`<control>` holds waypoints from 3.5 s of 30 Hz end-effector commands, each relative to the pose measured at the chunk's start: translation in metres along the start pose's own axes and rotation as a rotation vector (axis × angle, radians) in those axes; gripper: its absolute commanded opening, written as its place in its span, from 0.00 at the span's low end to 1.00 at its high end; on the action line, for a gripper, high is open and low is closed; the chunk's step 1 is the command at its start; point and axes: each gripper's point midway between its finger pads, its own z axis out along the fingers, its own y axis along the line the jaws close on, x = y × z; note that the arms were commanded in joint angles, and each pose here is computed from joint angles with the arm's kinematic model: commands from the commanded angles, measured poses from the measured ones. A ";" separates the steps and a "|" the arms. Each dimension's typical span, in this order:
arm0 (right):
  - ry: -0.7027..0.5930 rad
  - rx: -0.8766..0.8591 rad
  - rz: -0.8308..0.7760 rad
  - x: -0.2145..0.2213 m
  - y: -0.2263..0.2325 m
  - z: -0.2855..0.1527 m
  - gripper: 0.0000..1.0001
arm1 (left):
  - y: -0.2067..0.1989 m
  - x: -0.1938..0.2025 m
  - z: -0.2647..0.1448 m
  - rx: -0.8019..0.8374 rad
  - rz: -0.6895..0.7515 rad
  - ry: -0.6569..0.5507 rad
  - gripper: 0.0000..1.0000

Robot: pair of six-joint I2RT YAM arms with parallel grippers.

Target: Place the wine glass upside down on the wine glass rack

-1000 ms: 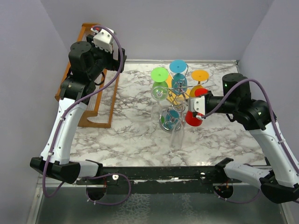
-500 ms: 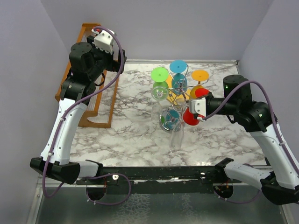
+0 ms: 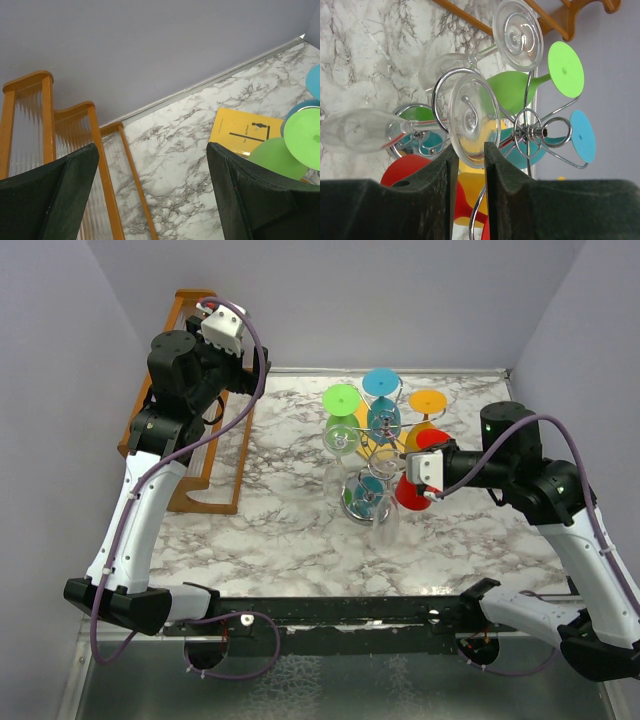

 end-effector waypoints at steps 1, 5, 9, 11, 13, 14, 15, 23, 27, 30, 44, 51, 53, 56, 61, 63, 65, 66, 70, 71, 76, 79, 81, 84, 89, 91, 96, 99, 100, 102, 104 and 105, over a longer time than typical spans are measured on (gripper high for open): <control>-0.016 -0.001 0.013 -0.004 0.005 -0.003 0.26 | -0.001 -0.013 -0.009 0.010 0.017 -0.047 0.92; -0.014 -0.003 0.020 -0.003 0.007 -0.003 0.26 | -0.002 -0.012 -0.009 0.014 0.020 -0.047 0.92; -0.012 0.003 0.030 -0.004 0.008 -0.005 0.29 | -0.001 -0.010 -0.010 0.012 0.023 -0.042 0.92; -0.002 0.014 0.043 -0.003 0.008 -0.008 0.33 | -0.002 -0.009 -0.010 0.012 0.026 -0.041 0.92; 0.012 0.031 0.056 -0.001 0.009 -0.012 0.37 | -0.001 -0.007 -0.011 0.008 0.029 -0.038 0.92; 0.019 0.046 0.061 -0.001 0.008 -0.014 0.38 | -0.001 -0.007 -0.011 0.007 0.030 -0.037 0.92; 0.027 0.061 0.065 0.000 0.007 -0.017 0.40 | 0.000 -0.006 -0.012 0.004 0.033 -0.035 0.92; 0.007 0.197 0.159 -0.016 -0.011 -0.047 0.58 | 0.000 0.000 -0.014 -0.003 0.039 -0.026 0.92; 0.037 0.359 0.247 -0.011 -0.040 -0.069 0.69 | 0.000 0.004 -0.016 -0.008 0.033 -0.023 0.92; 0.091 0.563 0.353 0.007 -0.071 -0.093 0.74 | 0.001 0.008 -0.017 -0.018 0.022 -0.025 0.93; 0.197 1.194 0.696 0.092 -0.134 -0.169 1.00 | -0.008 0.023 -0.029 -0.019 -0.082 -0.100 0.99; 0.154 1.231 0.755 0.101 -0.127 -0.164 1.00 | 0.000 0.031 -0.049 -0.086 -0.047 -0.117 0.99; 0.170 1.227 0.746 0.101 -0.120 -0.166 1.00 | -0.005 0.029 -0.057 -0.059 -0.018 -0.117 0.99; 0.210 1.246 0.705 0.103 -0.113 -0.175 0.99 | -0.005 0.027 -0.069 -0.059 0.011 -0.120 0.99; 0.239 1.299 0.664 0.097 -0.103 -0.192 1.00 | 0.003 0.038 -0.077 -0.120 -0.024 -0.113 0.99; 0.240 1.341 0.684 0.095 -0.098 -0.200 0.99 | 0.007 0.046 -0.081 -0.150 -0.048 -0.096 0.99; 0.248 1.354 0.691 0.095 -0.092 -0.204 1.00 | 0.008 0.050 -0.086 -0.166 -0.062 -0.082 0.99; 0.246 1.356 0.695 0.094 -0.090 -0.204 1.00 | 0.005 0.052 -0.088 -0.149 -0.044 -0.077 0.99; 0.220 1.258 0.688 0.088 -0.079 -0.189 1.00 | -0.007 0.050 -0.092 -0.074 -0.017 -0.081 0.99; 0.212 1.238 0.694 0.088 -0.078 -0.185 1.00 | -0.005 0.048 -0.091 -0.077 -0.022 -0.088 0.99; 0.211 1.195 0.719 0.092 -0.077 -0.180 1.00 | 0.013 0.047 -0.085 -0.150 -0.029 -0.081 0.99; 0.218 1.197 0.738 0.093 -0.080 -0.182 1.00 | 0.016 0.052 -0.086 -0.161 -0.028 -0.052 0.99; 0.225 1.204 0.750 0.094 -0.080 -0.184 1.00 | 0.013 0.055 -0.088 -0.136 -0.022 -0.034 0.99; 0.227 1.206 0.757 0.094 -0.079 -0.186 1.00 | 0.003 0.056 -0.092 -0.070 -0.011 -0.025 0.99; 0.245 1.197 0.774 0.098 -0.079 -0.186 0.99 | 0.005 0.053 -0.093 -0.063 -0.010 -0.006 0.99; 0.230 1.165 0.772 0.096 -0.076 -0.180 1.00 | 0.009 0.055 -0.093 -0.085 -0.015 0.001 0.99; 0.242 1.151 0.775 0.099 -0.076 -0.178 1.00 | 0.027 0.055 -0.094 -0.181 -0.023 0.013 0.99; 0.231 1.138 0.772 0.097 -0.074 -0.176 0.99 | 0.029 0.054 -0.097 -0.190 -0.024 0.007 0.99; 0.241 1.146 0.775 0.099 -0.074 -0.177 1.00 | 0.030 0.053 -0.099 -0.200 -0.023 0.006 0.99; 0.257 1.166 0.779 0.103 -0.073 -0.180 1.00 | 0.034 0.051 -0.100 -0.217 -0.021 0.006 0.99; 0.252 1.171 0.777 0.102 -0.071 -0.180 1.00 | 0.034 0.050 -0.102 -0.221 -0.020 -0.001 0.99; 0.248 1.167 0.773 0.101 -0.070 -0.180 1.00 | 0.034 0.048 -0.104 -0.222 -0.020 -0.007 0.99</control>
